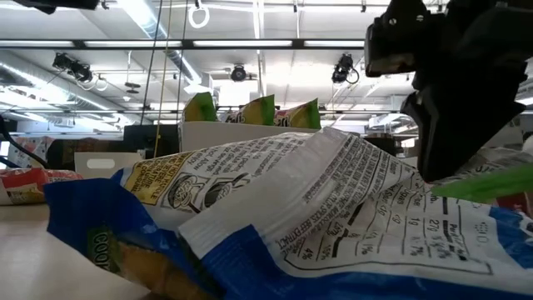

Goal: Sort Maruchan noodles
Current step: Put the green noodle pack into the bottom white bin

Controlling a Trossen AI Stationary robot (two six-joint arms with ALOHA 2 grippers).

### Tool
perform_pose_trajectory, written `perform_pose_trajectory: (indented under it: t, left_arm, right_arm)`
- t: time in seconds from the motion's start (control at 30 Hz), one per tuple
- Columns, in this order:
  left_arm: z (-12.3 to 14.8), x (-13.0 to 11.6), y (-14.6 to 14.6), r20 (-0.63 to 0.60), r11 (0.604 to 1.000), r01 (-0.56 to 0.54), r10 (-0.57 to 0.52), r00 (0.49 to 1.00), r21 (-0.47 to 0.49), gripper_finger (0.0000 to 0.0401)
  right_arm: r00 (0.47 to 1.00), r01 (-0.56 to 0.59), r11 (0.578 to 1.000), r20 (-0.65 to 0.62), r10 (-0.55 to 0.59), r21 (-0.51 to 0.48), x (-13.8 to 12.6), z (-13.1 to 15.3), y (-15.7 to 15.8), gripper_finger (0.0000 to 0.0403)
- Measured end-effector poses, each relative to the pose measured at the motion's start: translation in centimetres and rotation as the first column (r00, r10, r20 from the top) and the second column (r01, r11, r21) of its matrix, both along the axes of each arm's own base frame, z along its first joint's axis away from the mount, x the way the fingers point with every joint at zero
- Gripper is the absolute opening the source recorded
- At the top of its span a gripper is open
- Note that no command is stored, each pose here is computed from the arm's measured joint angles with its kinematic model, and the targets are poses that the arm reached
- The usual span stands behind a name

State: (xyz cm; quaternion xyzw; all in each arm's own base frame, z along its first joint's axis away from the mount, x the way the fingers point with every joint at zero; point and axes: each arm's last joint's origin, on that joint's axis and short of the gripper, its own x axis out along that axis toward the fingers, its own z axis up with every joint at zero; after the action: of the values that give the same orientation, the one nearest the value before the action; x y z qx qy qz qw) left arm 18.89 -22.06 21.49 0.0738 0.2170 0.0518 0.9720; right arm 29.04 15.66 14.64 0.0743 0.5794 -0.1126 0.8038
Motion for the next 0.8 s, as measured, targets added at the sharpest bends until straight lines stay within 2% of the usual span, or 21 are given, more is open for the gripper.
perform_pose_trajectory:
  t: [0.1, 0.13, 0.27, 0.37, 0.43, 0.6, 0.73, 0.8]
  left_arm:
    - [0.0, 0.2, 0.3, -0.002, 1.0, -0.013, 0.013, 1.0, 0.009, 0.0226]
    - [0.0, 0.3, 0.3, -0.004, 1.0, -0.014, 0.014, 1.0, 0.008, 0.0226]
    - [-0.1, 0.4, 0.4, -0.019, 1.0, -0.009, 0.009, 1.0, 0.006, 0.0226]
    - [-0.2, 0.3, 0.5, -0.041, 1.0, 0.008, -0.008, 0.999, 0.007, 0.0226]
    - [-0.3, 0.3, 0.4, -0.052, 1.0, 0.021, -0.021, 0.998, 0.002, 0.0226]
    - [-0.2, 0.2, 0.2, -0.049, 1.0, 0.029, -0.03, 0.998, -0.006, 0.0226]
    - [-0.2, 0.6, 0.6, -0.045, 1.0, 0.008, -0.009, 0.999, -0.008, 0.0226]
    - [-0.2, 0.9, 0.9, -0.044, 1.0, -0.011, 0.011, 0.999, -0.003, 0.0226]
  right_arm:
    - [1.0, -0.011, 1.0, 0.014, 0.01, 0.015, 0.3, 0.3, -0.1, 0.002]
    - [0.999, -0.029, 0.999, 0.022, 0.029, 0.013, 0.4, 0.7, -0.1, 0.0013]
    - [0.99, -0.086, 0.996, 0.109, 0.086, -0.006, 0.6, 3.5, 0.0, 0.001]
    - [0.962, -0.153, 0.988, 0.228, 0.149, -0.004, 0.2, 7.0, -0.2, 0.0006]
    - [0.937, -0.208, 0.977, 0.277, 0.211, -0.041, -0.4, 8.8, -0.5, 0.0008]
    - [0.79, -0.254, 0.936, 0.505, 0.347, -0.244, -1.2, 13.3, -1.9, 0.0008]
    - [0.671, -0.242, 0.879, 0.584, 0.457, -0.41, -1.1, 14.1, -4.7, 0.0008]
    - [0.593, -0.232, 0.862, 0.637, 0.492, -0.45, -0.7, 13.8, -6.5, 0.0008]
